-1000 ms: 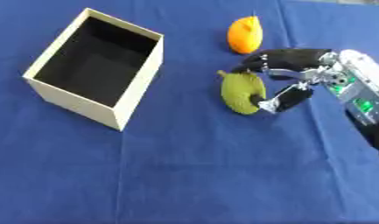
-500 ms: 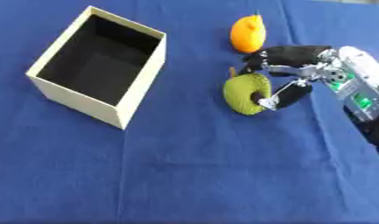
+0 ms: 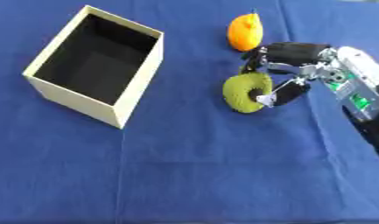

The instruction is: Pick up objects on the table and place them in the box.

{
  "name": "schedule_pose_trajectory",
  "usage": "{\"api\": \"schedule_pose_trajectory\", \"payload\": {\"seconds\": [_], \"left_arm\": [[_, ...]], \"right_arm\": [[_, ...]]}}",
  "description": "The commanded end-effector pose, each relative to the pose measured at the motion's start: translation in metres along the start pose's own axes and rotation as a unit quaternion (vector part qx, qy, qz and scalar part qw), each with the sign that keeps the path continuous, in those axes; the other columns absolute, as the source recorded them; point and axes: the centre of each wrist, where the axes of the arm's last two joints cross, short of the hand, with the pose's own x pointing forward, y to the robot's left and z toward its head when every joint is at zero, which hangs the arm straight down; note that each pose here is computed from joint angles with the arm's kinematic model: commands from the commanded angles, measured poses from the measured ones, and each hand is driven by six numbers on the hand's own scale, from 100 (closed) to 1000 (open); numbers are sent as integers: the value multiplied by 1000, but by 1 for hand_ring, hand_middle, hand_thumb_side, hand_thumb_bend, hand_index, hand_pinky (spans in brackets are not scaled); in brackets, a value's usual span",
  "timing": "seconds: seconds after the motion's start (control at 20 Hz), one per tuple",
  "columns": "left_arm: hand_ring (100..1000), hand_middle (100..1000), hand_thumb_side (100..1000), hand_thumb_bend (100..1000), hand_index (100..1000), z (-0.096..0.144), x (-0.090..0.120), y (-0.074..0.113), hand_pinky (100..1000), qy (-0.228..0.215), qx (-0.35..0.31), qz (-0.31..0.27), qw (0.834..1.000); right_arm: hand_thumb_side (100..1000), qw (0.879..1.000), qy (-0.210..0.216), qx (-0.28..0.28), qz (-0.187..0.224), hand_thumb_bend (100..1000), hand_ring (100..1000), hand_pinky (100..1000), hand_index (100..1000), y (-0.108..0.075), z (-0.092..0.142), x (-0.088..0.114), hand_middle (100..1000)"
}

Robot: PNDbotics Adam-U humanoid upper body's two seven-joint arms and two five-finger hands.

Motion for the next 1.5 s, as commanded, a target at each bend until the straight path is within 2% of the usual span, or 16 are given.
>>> {"api": "schedule_pose_trajectory", "payload": {"seconds": [0.05,0.4,0.55,0.65,0.95,1.25,1.5], "left_arm": [[768,679,588,100,810,-7,6,0,792,-18,-4,1,1000],[765,673,587,100,810,-8,6,-1,791,-18,-5,3,1000],[764,670,585,100,810,-9,7,-1,790,-21,-7,4,1000],[764,669,584,100,810,-9,7,-1,789,-21,-7,4,1000],[762,664,583,100,810,-9,7,-2,788,-20,-9,6,1000],[762,660,582,100,810,-9,7,-2,787,-19,-10,8,1000],[762,658,582,100,809,-9,6,-2,786,-16,-12,9,1000]], "right_arm": [[329,1000,1,0,5,100,874,844,611,-5,5,-2,337],[355,1000,-1,7,-12,100,861,830,617,-4,8,0,338],[360,1000,7,0,-24,100,826,805,552,-4,8,-1,259],[356,999,9,-8,-30,100,819,798,533,-4,9,0,237],[353,1000,-9,-21,-14,100,821,793,570,-10,11,5,274],[349,999,-15,-43,1,100,811,784,571,-13,12,7,256],[355,998,-27,-54,16,100,820,785,647,-16,14,11,337]]}}
